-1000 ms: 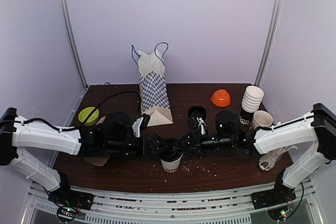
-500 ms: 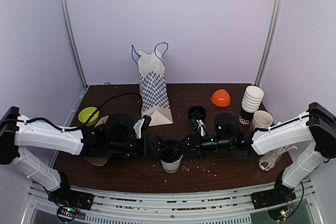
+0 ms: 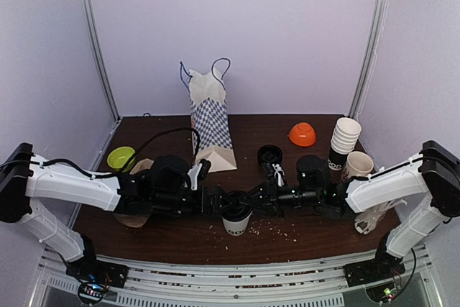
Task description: Pack the takeout coffee
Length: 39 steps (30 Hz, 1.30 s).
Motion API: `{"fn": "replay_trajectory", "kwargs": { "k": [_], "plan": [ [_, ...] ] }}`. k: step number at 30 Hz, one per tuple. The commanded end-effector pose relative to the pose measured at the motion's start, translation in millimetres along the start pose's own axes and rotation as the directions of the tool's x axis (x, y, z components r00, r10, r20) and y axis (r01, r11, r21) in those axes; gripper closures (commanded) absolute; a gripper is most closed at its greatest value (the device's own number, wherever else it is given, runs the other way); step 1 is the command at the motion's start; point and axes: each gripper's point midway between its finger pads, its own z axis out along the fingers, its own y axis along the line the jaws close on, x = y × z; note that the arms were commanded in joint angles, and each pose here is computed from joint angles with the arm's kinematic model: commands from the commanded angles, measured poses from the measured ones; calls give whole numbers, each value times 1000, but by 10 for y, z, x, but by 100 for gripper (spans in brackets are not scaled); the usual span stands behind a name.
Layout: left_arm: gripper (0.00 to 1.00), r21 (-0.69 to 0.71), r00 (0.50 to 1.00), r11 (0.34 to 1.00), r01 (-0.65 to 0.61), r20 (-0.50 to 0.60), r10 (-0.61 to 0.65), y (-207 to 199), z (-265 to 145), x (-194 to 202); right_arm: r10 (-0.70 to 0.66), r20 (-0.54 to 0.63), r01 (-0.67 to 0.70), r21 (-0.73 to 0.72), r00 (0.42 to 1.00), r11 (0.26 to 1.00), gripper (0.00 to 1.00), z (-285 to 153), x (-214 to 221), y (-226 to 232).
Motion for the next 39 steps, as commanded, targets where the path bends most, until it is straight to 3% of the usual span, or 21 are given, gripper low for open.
{"fn": "replay_trajectory", "kwargs": {
  "k": [1,6,11,26,39],
  "plan": [
    [6,10,1000,1000,-15,11,15,-51,43,-97,2,6,-2,28,1000,1000,75,-35,-1,-77],
    [7,-19,1000,1000,-17,-2,17,12,89,-81,-24,13,23,76,1000,997,60,-66,-30,-77],
    [8,-32,1000,999,-15,-8,15,54,128,-66,-56,23,52,147,998,988,51,-129,-65,-92],
    [8,-33,1000,999,-17,-19,17,63,203,-59,-146,6,137,310,989,941,43,-324,-140,-24],
    [6,-5,999,1000,-31,-12,31,-46,169,-112,-272,-16,259,365,962,894,35,-431,-214,122]
  ]
}}
